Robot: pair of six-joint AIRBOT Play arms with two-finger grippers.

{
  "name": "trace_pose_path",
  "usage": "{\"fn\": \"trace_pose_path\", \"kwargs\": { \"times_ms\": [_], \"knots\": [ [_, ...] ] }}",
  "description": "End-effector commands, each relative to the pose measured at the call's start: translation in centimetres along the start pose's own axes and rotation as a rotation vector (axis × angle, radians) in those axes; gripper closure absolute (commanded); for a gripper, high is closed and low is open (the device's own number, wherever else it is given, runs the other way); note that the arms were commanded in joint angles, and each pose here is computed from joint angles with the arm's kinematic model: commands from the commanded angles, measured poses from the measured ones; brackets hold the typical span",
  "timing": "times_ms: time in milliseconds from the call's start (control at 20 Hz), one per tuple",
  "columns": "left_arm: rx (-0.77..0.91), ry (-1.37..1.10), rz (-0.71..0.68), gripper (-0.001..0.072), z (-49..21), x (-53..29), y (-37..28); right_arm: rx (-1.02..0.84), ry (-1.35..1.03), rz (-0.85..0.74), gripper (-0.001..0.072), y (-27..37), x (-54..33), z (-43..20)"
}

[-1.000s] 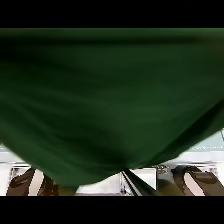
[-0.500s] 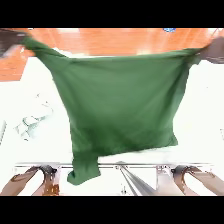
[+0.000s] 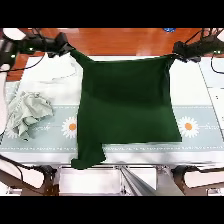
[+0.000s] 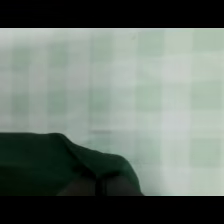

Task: Fold the shirts.

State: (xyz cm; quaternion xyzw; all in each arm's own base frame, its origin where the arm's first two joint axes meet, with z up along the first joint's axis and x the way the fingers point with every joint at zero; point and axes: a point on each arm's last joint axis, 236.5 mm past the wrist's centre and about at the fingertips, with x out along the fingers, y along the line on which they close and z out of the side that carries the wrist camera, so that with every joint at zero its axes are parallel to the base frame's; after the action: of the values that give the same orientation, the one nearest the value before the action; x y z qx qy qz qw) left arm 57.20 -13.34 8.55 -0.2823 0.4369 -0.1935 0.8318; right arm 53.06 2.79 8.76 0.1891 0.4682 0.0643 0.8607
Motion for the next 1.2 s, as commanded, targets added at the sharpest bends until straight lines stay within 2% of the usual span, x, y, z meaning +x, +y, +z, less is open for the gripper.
{"fn": "trace_pose_path", "kwargs": {
  "times_ms": [0, 50, 150, 300, 400, 550, 600, 700, 800, 950, 1150],
  "knots": [
    [-0.039, 0.145, 0.071, 0.0363, -2.9, 3.8, 2.2, 0.157, -0.018, 0.028, 0.0358, -2.4, 3.3, 1.2],
    [-0.023, 0.197, 0.079, 0.0204, -4.1, 3.7, 2.5, 0.158, 0.000, 0.051, 0.0300, -2.7, 3.4, 0.9],
    [-0.013, 0.323, 0.138, 0.0199, -6.4, 1.5, 4.9, 0.162, 0.055, 0.058, 0.0301, -4.5, 1.8, 0.0],
    [-0.011, 0.528, 0.298, 0.0199, -9.8, -5.0, 10.1, 0.209, 0.175, -0.049, 0.0302, -11.9, -3.9, -3.1],
    [-0.056, 0.538, 0.357, 0.0199, -11.7, -8.5, 11.7, 0.308, 0.248, -0.155, 0.0303, -17.4, -7.4, -7.2],
    [-0.139, 0.552, 0.374, 0.0200, -18.7, -10.7, 13.3, 0.473, 0.238, -0.169, 0.0303, -20.4, -8.1, -14.9],
    [-0.150, 0.580, 0.372, 0.0200, -22.3, -11.2, 14.0, 0.504, 0.228, -0.142, 0.0303, -20.1, -7.4, -17.3],
    [-0.276, 0.627, 0.339, 0.0200, -28.8, -11.9, 14.3, 0.553, 0.244, -0.088, 0.0303, -19.0, -6.0, -21.8],
    [-0.367, 0.659, 0.177, 0.0200, -33.7, -11.5, 11.7, 0.554, 0.304, -0.054, 0.0303, -17.8, -5.3, -25.1],
    [-0.469, 0.666, 0.073, 0.0200, -37.4, -10.3, 9.7, 0.526, 0.328, 0.001, 0.0303, -16.3, -5.2, -26.3],
    [-0.443, 0.728, 0.099, 0.0200, -40.9, -9.4, 9.3, 0.522, 0.289, 0.031, 0.0303, -15.4, -5.5, -25.2]
  ]
}}
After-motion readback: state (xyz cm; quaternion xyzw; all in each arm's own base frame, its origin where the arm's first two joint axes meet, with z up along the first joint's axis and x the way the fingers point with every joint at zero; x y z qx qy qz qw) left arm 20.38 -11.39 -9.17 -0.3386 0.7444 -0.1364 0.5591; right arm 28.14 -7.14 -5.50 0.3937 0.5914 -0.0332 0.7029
